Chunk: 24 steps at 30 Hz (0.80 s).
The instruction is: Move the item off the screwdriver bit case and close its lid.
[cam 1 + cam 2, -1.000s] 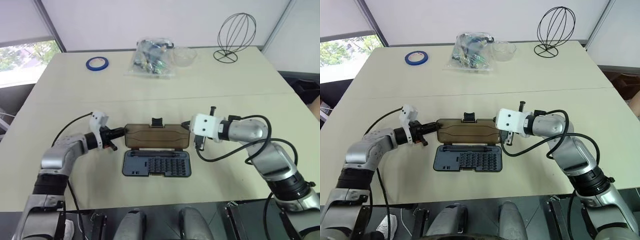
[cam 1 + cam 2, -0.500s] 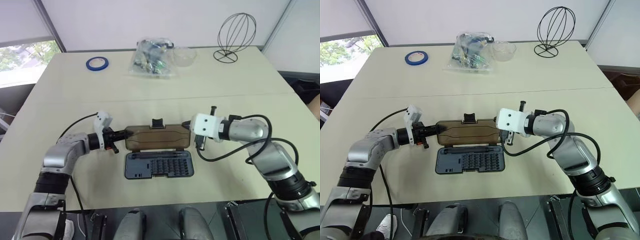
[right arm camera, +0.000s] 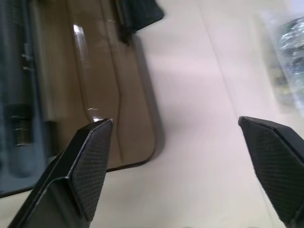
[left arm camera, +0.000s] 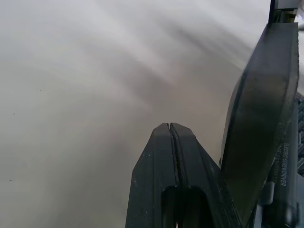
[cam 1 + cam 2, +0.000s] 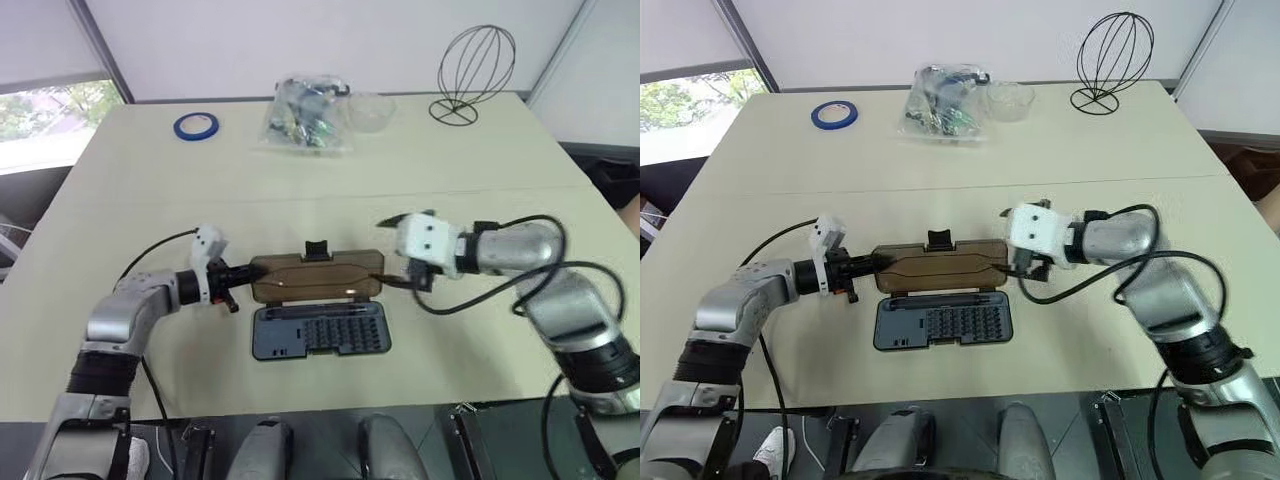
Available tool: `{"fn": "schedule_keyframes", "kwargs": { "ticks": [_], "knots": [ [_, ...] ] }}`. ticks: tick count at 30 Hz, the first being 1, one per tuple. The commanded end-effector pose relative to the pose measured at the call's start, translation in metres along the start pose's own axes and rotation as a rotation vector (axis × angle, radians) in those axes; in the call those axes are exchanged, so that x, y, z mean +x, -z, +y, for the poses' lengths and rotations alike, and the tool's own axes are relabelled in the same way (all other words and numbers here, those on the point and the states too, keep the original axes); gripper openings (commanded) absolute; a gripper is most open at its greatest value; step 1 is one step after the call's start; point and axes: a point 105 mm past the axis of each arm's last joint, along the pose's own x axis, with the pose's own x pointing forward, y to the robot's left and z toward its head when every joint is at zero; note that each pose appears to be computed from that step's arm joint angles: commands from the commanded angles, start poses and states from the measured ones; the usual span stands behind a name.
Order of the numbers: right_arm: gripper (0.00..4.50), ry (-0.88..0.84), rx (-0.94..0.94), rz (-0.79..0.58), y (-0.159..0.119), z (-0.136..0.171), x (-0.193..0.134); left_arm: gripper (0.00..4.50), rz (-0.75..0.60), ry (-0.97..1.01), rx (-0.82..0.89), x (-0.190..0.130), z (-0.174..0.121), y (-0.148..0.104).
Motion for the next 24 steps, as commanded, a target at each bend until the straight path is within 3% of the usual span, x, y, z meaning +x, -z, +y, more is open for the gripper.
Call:
{"fn": "schedule_keyframes", "kwargs": {
  "ticks": [1, 9, 16, 21, 24],
  "knots": [
    [4.48, -0.004, 0.084, -0.104, -0.024, -0.007, -0.037, 0.0, -0.006, 0.062, 0.094, -0.004, -0.018, -0.011],
    [4.48, -0.026, 0.244, -0.101, -0.014, 0.0, -0.073, 0.0, 0.07, 0.175, 0.176, -0.019, -0.05, -0.01],
    [4.48, 0.041, 0.31, 0.003, 0.018, 0.008, -0.062, 0.0, 0.162, 0.242, 0.175, -0.041, -0.068, 0.002],
    [4.48, 0.043, 0.326, -0.018, 0.02, 0.017, -0.05, 0.0, 0.171, 0.234, 0.165, -0.043, -0.065, 0.002],
    [4.48, 0.002, 0.349, -0.051, 0.011, 0.024, -0.045, 0.0, 0.125, 0.224, 0.177, -0.033, -0.059, -0.013]
  ]
}}
